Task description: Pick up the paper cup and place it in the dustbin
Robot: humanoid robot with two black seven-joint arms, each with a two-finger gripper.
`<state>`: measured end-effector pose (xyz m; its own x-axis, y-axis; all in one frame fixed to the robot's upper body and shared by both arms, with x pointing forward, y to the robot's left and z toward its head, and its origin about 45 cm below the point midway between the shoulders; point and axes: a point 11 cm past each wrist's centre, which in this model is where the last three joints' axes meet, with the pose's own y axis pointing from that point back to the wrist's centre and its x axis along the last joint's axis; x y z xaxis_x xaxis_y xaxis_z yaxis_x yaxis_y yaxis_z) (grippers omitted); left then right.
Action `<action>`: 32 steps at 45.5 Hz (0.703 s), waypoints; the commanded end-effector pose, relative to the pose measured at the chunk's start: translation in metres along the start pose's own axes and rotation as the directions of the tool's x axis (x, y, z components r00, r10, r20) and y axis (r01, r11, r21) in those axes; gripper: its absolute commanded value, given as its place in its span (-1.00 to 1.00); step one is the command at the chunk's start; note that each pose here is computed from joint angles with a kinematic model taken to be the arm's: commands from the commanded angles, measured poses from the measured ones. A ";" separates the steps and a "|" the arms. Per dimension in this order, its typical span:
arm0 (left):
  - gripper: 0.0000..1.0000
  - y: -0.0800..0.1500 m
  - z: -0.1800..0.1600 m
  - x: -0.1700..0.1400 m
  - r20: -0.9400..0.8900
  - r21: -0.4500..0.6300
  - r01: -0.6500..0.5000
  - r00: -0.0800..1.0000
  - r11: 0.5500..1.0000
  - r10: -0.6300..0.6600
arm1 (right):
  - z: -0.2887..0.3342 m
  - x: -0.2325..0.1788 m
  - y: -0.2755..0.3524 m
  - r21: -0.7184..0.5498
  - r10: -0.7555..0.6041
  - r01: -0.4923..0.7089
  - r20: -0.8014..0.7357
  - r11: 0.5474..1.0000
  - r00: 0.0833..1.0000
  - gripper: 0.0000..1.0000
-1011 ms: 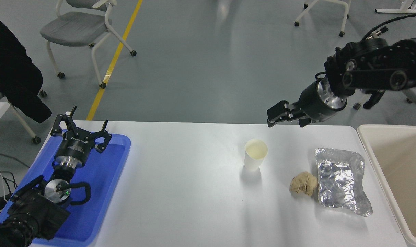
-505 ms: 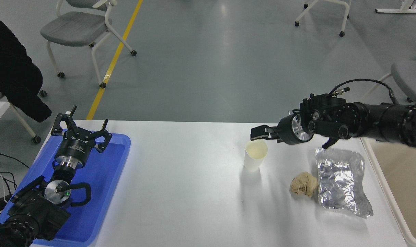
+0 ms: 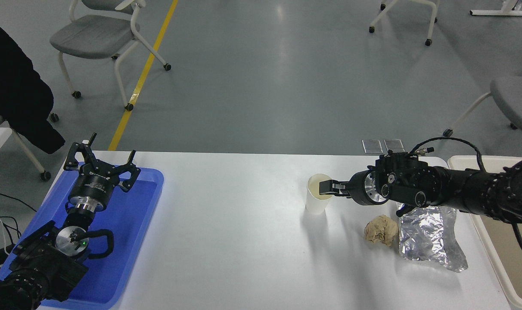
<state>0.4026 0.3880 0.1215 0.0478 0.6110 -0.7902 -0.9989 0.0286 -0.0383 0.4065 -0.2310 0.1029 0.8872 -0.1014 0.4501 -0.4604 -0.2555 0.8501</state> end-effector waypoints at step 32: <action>1.00 0.000 0.002 0.001 0.003 -0.002 -0.002 1.000 1.000 0.002 | -0.003 0.069 0.111 -0.054 -0.022 0.015 -0.139 0.998 0.990 -1.00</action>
<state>0.4025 0.3889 0.1217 0.0471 0.6120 -0.7895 -0.9989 0.0275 -0.0383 0.4142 -0.2459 0.1645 0.8921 -0.0170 0.4515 -0.4416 -0.2443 0.8633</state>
